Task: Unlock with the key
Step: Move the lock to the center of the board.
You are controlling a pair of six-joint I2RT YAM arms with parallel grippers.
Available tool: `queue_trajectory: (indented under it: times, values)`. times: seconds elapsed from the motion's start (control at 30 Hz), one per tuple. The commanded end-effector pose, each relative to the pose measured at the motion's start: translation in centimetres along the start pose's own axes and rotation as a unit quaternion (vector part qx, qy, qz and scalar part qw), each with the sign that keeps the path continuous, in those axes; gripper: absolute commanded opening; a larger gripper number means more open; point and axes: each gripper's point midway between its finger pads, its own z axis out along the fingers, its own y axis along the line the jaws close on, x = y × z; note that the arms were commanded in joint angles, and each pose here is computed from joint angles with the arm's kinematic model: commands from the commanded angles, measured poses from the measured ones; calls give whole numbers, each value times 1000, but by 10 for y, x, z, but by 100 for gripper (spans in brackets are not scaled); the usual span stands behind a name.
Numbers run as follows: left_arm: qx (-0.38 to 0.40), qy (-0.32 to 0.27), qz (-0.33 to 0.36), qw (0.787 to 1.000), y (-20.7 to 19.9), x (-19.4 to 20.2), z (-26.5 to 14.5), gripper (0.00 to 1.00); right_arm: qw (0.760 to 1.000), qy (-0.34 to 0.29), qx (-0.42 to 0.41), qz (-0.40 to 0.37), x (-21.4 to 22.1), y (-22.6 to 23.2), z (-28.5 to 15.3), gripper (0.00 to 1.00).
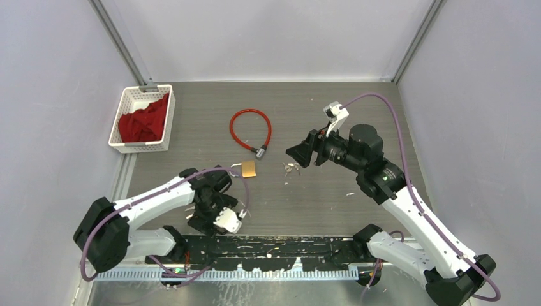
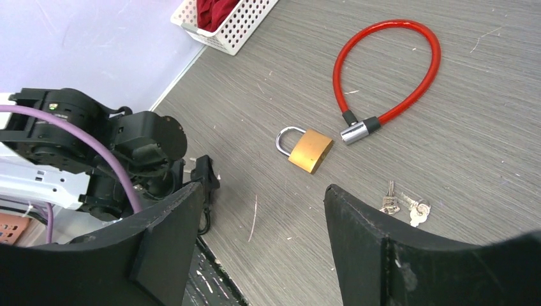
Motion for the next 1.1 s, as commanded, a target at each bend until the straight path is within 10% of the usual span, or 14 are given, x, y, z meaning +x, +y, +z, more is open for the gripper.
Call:
queue_trajectory:
  times: [0.0, 0.13, 0.3, 1.07]
  values:
    - [-58, 24, -7, 998, 26, 8, 2, 100, 999, -31, -10, -16, -18, 9, -7, 74]
    - [-55, 34, -15, 998, 23, 14, 13, 87, 999, -34, -11, -21, -19, 9, -9, 73]
    - [-47, 36, -59, 997, 33, 11, 18, 38, 999, -37, -8, -22, -19, 7, -6, 71]
    - [-110, -23, -91, 989, 179, -142, 39, 38, 982, -58, 179, -14, -32, -71, -14, 70]
